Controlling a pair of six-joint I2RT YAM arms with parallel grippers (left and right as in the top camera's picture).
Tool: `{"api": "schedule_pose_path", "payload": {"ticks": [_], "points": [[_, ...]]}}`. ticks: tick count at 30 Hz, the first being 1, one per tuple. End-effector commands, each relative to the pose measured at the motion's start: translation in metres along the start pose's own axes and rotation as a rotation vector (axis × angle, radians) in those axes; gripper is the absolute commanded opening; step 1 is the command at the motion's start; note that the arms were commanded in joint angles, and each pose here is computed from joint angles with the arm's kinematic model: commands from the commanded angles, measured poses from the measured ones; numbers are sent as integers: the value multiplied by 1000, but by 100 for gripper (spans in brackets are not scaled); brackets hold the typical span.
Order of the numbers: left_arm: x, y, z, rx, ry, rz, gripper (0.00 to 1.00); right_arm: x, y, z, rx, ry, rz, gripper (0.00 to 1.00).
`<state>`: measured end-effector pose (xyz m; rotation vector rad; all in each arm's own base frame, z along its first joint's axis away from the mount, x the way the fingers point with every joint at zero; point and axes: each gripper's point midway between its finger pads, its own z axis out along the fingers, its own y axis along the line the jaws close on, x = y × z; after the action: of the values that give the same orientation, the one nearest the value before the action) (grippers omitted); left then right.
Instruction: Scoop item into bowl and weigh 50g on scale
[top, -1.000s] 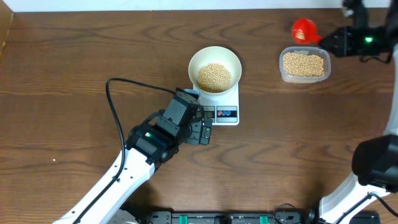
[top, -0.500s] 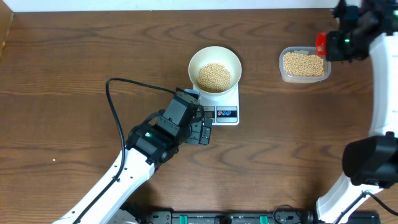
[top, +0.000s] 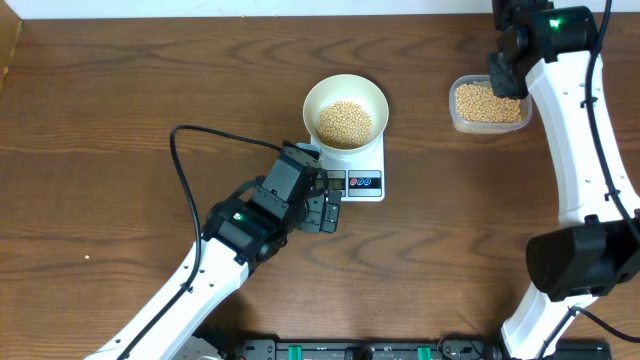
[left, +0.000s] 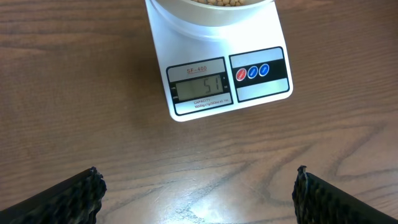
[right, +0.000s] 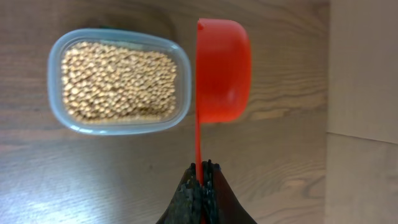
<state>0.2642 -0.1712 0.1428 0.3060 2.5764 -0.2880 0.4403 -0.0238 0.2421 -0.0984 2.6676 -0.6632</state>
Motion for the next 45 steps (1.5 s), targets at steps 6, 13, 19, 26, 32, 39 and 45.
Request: {"api": "schedule_pose_path", "payload": {"ticks": [6,13,19,26,32,39,45], "points": [[3,3,1,-15,5,0,98,-32,76,-21,-449,-149,-69,1],[3,3,1,-15,5,0,98,-61,153,-87,-883,-361,-170,1],[3,3,1,-15,5,0,98,-45,205,-102,-1023,-342,-307,1],[3,3,1,-15,5,0,98,-28,235,-73,-967,-240,-385,1],[3,3,1,-15,5,0,98,-32,244,-56,-832,-246,-426,1],[3,3,1,-15,5,0,99,-30,258,-49,-776,-240,-467,1],[3,3,1,-15,5,0,98,-29,261,-38,-701,-225,-486,1]]}}
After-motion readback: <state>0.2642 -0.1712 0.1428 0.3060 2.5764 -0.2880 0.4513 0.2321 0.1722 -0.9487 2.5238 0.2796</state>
